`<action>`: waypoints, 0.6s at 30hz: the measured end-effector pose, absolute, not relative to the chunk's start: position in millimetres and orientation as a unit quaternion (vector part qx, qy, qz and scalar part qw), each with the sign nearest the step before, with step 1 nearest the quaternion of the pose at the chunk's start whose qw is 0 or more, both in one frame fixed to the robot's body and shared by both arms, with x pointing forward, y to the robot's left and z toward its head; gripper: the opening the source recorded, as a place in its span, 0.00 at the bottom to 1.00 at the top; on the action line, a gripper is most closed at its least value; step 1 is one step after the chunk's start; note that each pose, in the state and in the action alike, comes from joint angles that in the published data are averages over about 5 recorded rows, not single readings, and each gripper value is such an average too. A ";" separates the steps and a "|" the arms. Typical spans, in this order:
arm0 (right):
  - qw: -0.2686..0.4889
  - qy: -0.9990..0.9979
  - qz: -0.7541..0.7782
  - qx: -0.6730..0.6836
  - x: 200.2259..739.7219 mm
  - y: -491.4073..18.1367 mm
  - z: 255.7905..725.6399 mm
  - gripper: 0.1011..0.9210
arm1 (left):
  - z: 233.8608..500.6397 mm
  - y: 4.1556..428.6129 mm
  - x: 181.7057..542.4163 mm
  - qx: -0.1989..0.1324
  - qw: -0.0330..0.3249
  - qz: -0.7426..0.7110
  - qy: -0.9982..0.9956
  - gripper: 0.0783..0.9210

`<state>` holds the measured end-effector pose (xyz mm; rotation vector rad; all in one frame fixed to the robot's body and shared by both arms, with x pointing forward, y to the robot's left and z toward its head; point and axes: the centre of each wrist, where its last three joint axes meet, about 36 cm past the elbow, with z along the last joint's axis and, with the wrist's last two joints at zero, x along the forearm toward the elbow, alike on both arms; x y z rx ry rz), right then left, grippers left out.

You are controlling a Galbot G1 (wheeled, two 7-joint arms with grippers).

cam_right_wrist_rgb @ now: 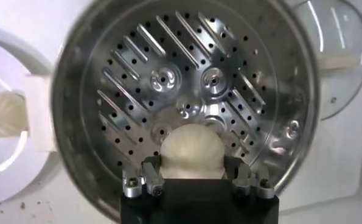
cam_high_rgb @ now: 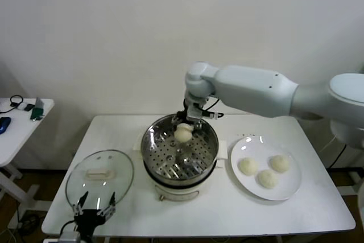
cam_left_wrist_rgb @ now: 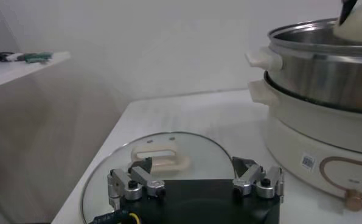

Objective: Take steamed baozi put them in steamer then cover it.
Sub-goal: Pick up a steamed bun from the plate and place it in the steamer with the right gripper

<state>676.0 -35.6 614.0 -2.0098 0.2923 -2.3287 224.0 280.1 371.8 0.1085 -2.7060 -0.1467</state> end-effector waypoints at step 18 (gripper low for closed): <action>0.016 0.117 -0.738 -0.664 704.7 -41.1 612.8 0.88 | 370.8 277.8 223.3 0.042 0.213 -0.051 -0.975 0.88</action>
